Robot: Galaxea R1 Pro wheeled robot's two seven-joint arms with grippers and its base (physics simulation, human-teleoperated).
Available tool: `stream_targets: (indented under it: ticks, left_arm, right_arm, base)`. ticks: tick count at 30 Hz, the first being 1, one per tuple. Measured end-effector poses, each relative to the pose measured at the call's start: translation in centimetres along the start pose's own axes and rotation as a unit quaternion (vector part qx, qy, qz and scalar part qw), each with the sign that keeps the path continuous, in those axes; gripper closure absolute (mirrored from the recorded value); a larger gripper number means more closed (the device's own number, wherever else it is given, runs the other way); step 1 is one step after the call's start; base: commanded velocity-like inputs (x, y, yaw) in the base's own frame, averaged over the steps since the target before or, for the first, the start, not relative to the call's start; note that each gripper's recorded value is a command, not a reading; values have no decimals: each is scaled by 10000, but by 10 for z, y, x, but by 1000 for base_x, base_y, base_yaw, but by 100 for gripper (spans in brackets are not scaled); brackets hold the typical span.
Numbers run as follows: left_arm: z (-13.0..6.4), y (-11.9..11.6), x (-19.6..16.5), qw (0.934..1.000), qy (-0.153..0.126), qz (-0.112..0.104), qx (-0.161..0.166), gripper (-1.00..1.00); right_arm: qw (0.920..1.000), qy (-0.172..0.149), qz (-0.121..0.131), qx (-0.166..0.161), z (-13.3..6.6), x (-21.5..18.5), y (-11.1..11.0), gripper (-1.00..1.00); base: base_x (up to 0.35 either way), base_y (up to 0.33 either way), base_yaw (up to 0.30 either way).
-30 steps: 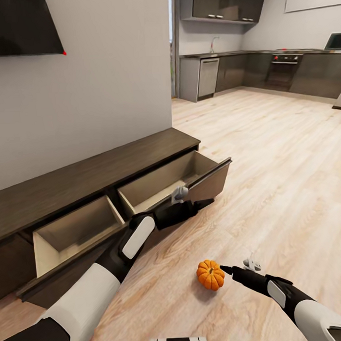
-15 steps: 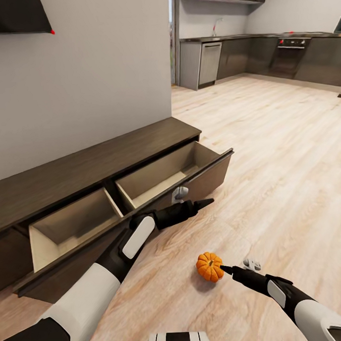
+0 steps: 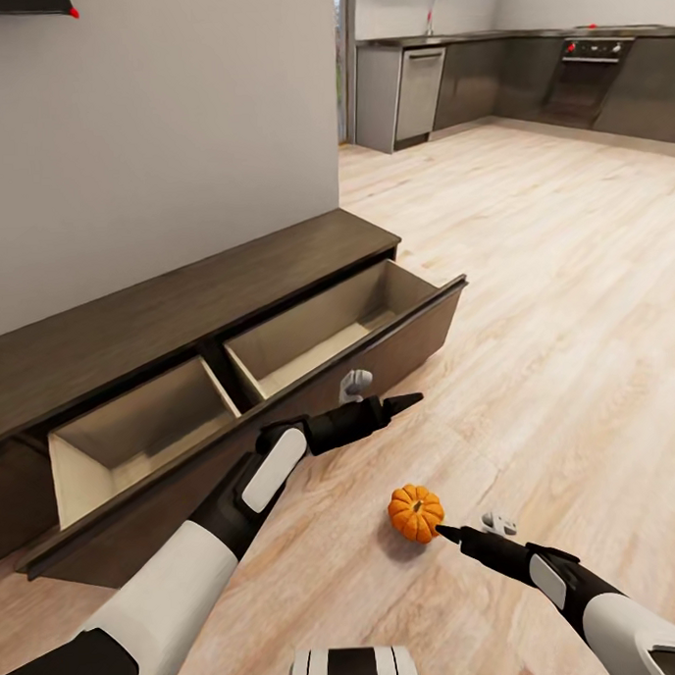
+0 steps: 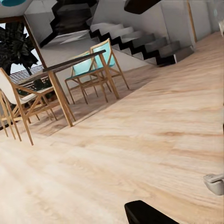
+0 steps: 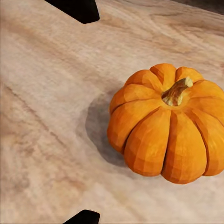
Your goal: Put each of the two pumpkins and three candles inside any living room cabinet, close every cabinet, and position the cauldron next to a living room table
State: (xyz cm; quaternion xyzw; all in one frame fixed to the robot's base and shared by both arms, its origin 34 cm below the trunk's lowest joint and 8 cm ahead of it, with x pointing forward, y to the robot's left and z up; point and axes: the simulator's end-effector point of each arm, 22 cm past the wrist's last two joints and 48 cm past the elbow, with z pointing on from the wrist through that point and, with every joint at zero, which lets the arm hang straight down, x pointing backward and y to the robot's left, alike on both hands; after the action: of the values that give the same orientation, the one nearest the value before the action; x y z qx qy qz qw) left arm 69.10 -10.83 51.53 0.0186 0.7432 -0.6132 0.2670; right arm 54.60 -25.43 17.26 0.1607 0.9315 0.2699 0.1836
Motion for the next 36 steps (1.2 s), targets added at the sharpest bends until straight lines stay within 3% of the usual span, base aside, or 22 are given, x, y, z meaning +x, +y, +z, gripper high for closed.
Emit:
stream_targets:
  ticks: [5,8,11,14,16,20,22,24,26,32,35,36]
  left_arm:
    - [1,15,6,9999,29,-109,-63,-100]
    - [-1,43,18,9990,115,-311,-300,-100]
    - [-12,98,47,9933,267,-780,-813,-100]
    - [-42,167,77,9805,312,-1246,-1489,-100]
    - [-63,206,90,9717,177,-1372,-1913,-100]
    - [-99,255,103,9596,13,-1389,-2447,-100]
    - [-104,263,108,9572,30,-1420,-2524,-100]
    - [-115,280,122,9492,90,-1505,-2764,-100]
    - [-122,290,134,9434,141,-1584,-2910,-100]
    - [-125,302,148,9396,216,-1696,-2964,-100]
    - [-123,305,154,9391,254,-1748,-2949,-100]
    - [-124,306,155,9388,263,-1765,-2946,-100]
  right_arm:
    - [10000,74,40,34,5,7,-7,-100]
    - [9999,104,48,-97,7,10,-4,-100]
    - [9990,163,87,-401,9,15,6,-100]
    - [9984,213,132,-498,11,19,7,-100]
    - [9983,239,146,-515,12,21,6,-100]
    - [9983,187,91,-548,16,15,6,-100]
    - [9983,160,53,-559,18,12,6,-100]
    - [9975,88,52,-701,20,2,14,-100]
    - [9925,-30,289,-1187,18,-15,39,-100]
    - [9878,-127,349,-1514,17,-28,49,-100]
    - [9799,-130,379,-1955,9,-40,67,-100]
    - [9752,-160,545,-2141,2,-56,75,-100]
  base:
    - [0,0,0]
    - [0,0,0]
    - [0,0,0]
    - [0,0,0]
    - [0,0,0]
    - [0,0,0]
    - [0,0,0]
    - [0,0,0]
    - [0,0,0]
    - [0,0,0]
    - [0,0,0]
    - [0,0,0]
